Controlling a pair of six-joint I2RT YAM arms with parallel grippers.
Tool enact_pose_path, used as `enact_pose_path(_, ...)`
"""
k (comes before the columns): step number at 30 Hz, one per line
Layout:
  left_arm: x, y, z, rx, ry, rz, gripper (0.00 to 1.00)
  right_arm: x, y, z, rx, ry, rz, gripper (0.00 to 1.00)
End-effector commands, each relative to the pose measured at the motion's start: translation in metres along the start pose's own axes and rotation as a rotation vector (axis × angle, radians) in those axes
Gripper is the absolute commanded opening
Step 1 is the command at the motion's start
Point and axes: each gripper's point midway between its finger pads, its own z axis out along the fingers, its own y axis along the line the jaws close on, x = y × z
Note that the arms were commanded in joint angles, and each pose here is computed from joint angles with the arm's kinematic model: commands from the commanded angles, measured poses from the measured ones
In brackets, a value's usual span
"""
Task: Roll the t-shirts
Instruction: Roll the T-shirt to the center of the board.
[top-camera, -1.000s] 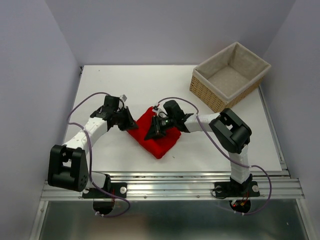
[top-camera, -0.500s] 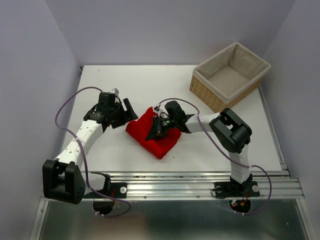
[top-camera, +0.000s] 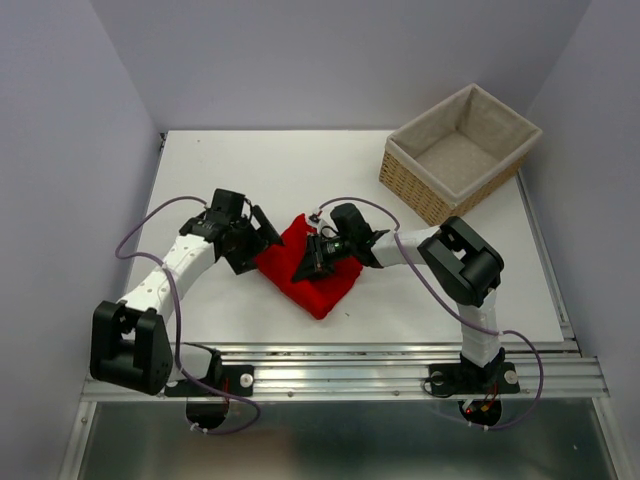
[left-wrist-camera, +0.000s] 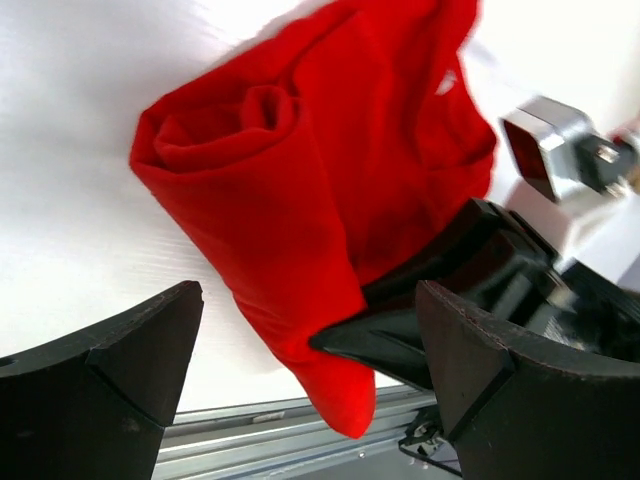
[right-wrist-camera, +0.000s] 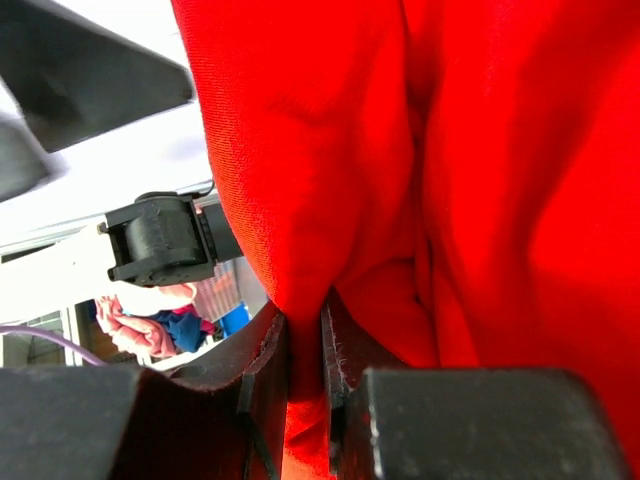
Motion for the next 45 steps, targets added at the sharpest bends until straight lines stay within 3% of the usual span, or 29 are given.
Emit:
enact_pose_path(1,-0.004,0.008,0.006,-0.116,0.014,-0.081,0.99,-0.005,0.004,-0.005,0.005,-0.033,-0.057,0.01)
enact_pose_path(6,-0.004,0.019,0.016,-0.239,0.039,-0.068,0.98,-0.004,0.001,-0.005,0.012,-0.034,-0.056,0.01)
enact_pose_path(10,0.001,0.012,0.027,-0.207,0.050,-0.060,0.93,-0.004,0.000,-0.005,0.014,-0.034,-0.058,0.01)
enact_pose_path(17,0.007,0.013,0.035,-0.225,0.073,-0.048,0.91,-0.002,-0.003,-0.005,0.019,-0.031,-0.054,0.01)
enact_pose_path(21,0.009,0.017,0.036,-0.254,0.072,-0.048,0.81,-0.003,-0.004,-0.004,0.022,-0.032,-0.051,0.01)
enact_pose_path(24,0.011,0.019,0.038,-0.270,0.078,-0.047,0.73,-0.004,-0.004,-0.004,0.022,-0.032,-0.054,0.01)
enact_pose_path(27,0.011,0.017,0.039,-0.271,0.081,-0.046,0.47,-0.003,-0.006,-0.004,0.028,-0.032,-0.055,0.01)
enact_pose_path(30,0.010,0.014,0.039,-0.264,0.082,-0.042,0.35,-0.003,-0.008,-0.004,0.041,-0.033,-0.054,0.01)
enact_pose_path(32,0.011,0.013,0.041,-0.263,0.087,-0.038,0.18,-0.003,-0.009,-0.005,0.049,-0.039,-0.061,0.01)
enact_pose_path(33,0.012,0.012,0.041,-0.258,0.096,-0.038,0.12,-0.004,-0.008,-0.006,0.052,-0.042,-0.063,0.04)
enact_pose_path(34,0.013,0.013,0.043,-0.262,0.101,-0.039,0.00,-0.004,-0.010,-0.006,0.060,-0.051,-0.071,0.08)
enact_pose_path(35,0.015,0.013,0.044,-0.262,0.107,-0.038,0.00,-0.005,-0.009,-0.007,0.065,-0.057,-0.075,0.15)
enact_pose_path(36,0.016,0.014,0.045,-0.264,0.112,-0.039,0.00,-0.006,-0.006,-0.010,0.071,-0.066,-0.085,0.33)
enact_pose_path(37,0.016,0.015,0.046,-0.266,0.114,-0.038,0.00,-0.010,-0.005,-0.011,0.084,-0.085,-0.105,0.42)
enact_pose_path(38,0.017,0.017,0.047,-0.274,0.116,-0.040,0.00,-0.009,-0.006,-0.013,0.100,-0.088,-0.106,0.58)
enact_pose_path(42,0.019,0.019,0.047,-0.285,0.112,-0.042,0.00,-0.017,0.004,-0.029,0.168,-0.149,-0.196,0.78)
enact_pose_path(45,0.019,0.020,0.048,-0.290,0.112,-0.042,0.00,-0.013,0.005,-0.038,0.230,-0.156,-0.227,0.85)
